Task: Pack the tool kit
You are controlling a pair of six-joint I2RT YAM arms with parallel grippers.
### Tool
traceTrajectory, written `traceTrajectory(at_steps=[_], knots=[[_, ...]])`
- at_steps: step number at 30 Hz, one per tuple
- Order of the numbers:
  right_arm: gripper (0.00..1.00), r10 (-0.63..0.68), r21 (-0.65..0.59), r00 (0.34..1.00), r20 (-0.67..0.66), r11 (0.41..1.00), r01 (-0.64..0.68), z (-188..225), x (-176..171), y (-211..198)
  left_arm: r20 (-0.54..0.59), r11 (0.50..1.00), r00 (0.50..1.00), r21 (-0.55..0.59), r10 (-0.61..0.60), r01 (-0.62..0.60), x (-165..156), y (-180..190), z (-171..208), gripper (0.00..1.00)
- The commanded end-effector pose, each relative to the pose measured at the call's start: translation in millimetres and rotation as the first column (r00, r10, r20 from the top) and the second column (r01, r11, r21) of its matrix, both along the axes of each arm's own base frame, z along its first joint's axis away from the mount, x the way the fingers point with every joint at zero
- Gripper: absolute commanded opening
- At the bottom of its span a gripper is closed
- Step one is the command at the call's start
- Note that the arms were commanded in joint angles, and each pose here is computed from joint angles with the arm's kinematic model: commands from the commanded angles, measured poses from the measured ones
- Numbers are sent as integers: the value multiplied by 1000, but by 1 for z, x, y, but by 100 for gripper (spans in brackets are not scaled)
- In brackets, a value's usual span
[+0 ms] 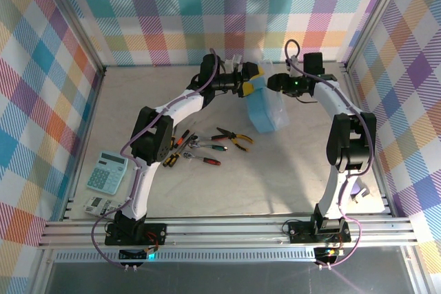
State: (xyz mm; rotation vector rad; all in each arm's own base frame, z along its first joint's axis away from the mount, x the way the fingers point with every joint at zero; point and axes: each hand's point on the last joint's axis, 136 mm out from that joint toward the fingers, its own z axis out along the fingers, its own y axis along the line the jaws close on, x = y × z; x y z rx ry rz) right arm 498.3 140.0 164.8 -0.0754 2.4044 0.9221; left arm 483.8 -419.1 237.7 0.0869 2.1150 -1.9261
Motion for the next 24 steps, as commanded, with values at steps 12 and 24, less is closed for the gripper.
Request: traceTrajectory(at_steps=[12,24], knots=[[58,61,-19,990,-131,998,-64,5,-31,19,25,998,999,43,35,-36,-5,44,-57,100],[59,33,-57,994,-102,998,-39,23,-27,12,44,998,998,44,36,-38,8,37,-59,100]])
